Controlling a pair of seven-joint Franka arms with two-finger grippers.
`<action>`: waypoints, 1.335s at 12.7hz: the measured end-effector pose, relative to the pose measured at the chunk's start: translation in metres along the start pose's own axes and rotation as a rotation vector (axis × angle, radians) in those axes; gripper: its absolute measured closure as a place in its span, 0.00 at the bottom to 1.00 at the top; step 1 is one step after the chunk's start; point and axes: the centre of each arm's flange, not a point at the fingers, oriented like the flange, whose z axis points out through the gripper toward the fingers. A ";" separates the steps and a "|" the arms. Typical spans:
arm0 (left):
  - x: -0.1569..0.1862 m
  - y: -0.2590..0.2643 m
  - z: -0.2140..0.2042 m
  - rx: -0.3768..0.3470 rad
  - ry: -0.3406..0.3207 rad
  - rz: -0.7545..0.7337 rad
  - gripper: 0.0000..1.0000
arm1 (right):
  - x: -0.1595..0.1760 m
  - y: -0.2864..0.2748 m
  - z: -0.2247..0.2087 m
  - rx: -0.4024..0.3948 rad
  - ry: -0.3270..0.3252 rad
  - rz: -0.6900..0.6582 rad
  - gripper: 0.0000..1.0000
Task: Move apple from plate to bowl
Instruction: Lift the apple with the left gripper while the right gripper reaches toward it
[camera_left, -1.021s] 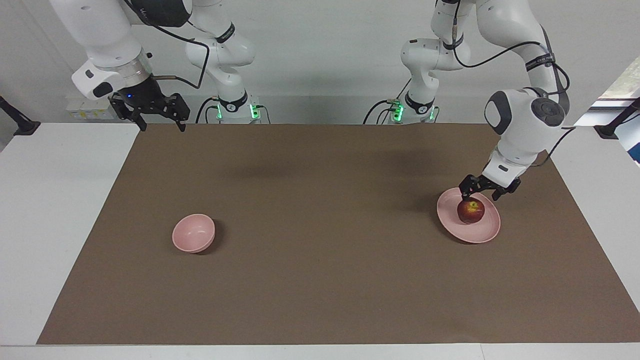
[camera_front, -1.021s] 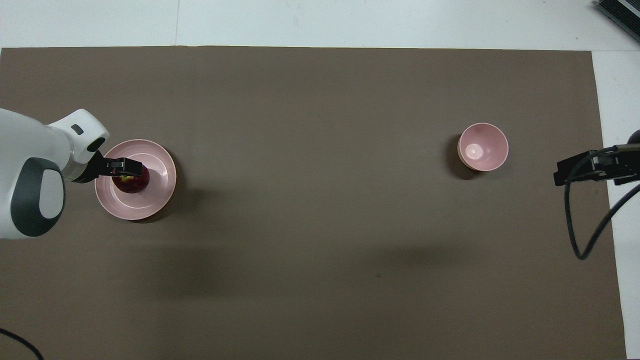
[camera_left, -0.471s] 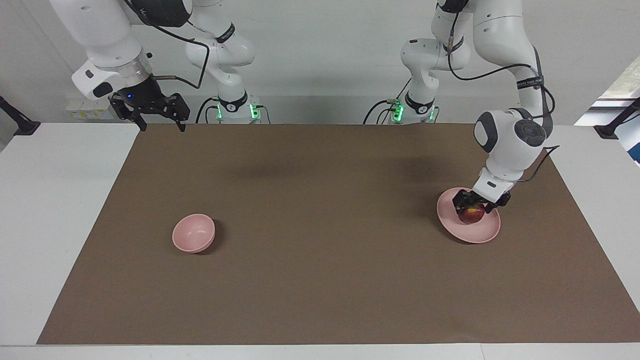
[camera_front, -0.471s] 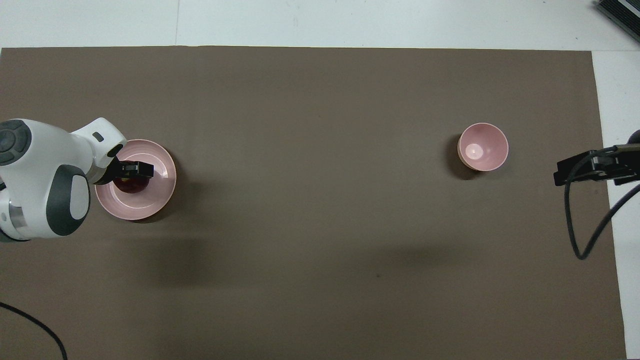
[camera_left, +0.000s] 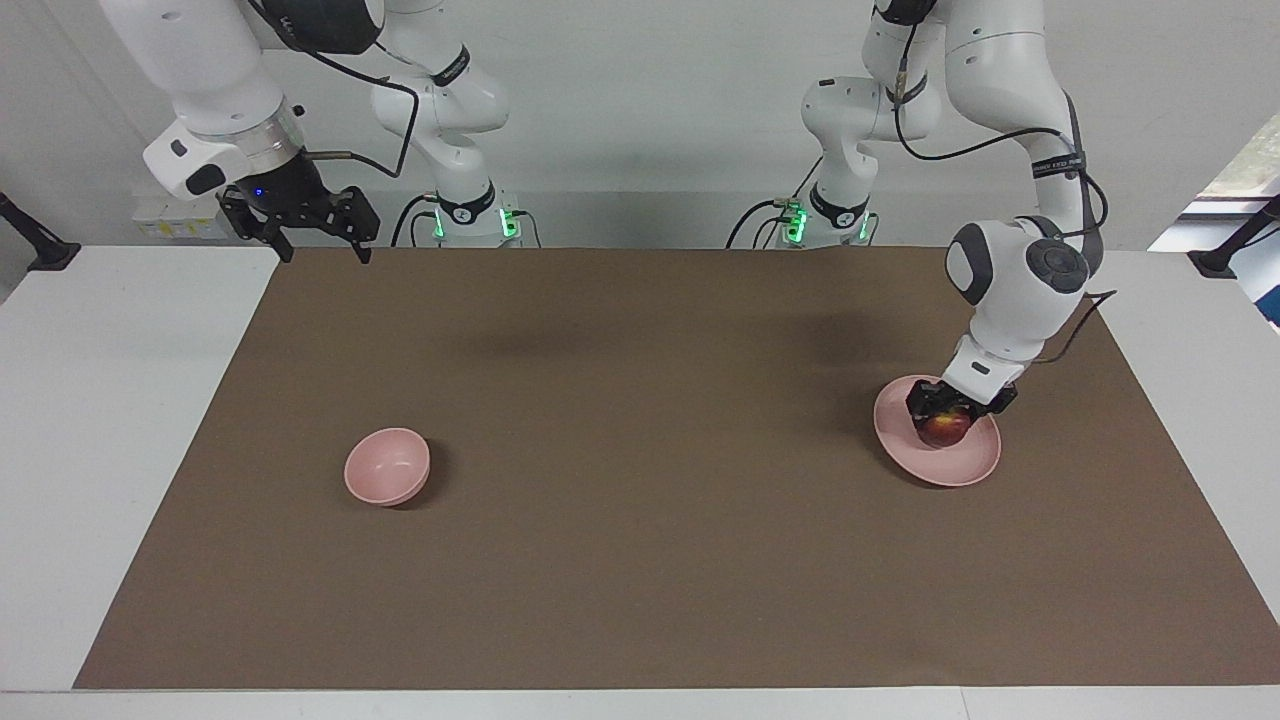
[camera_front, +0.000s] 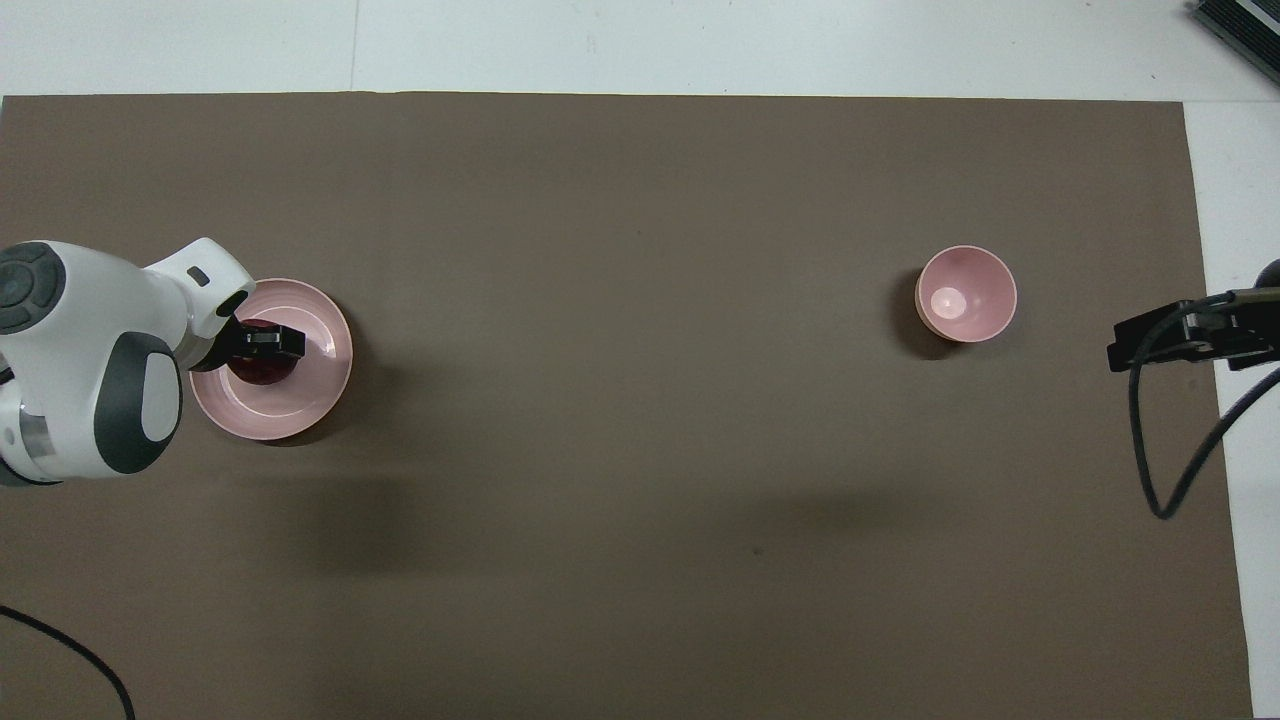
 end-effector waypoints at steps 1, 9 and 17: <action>0.003 0.000 -0.004 0.000 0.003 0.000 0.19 | 0.000 0.000 0.000 0.000 0.000 0.000 0.00; 0.014 0.061 -0.039 -0.054 -0.059 -0.166 0.19 | -0.002 -0.012 0.003 0.127 -0.013 -0.009 0.00; 0.007 0.185 -0.071 -0.188 -0.101 -0.498 0.19 | 0.033 -0.048 0.123 0.508 0.027 -0.021 0.00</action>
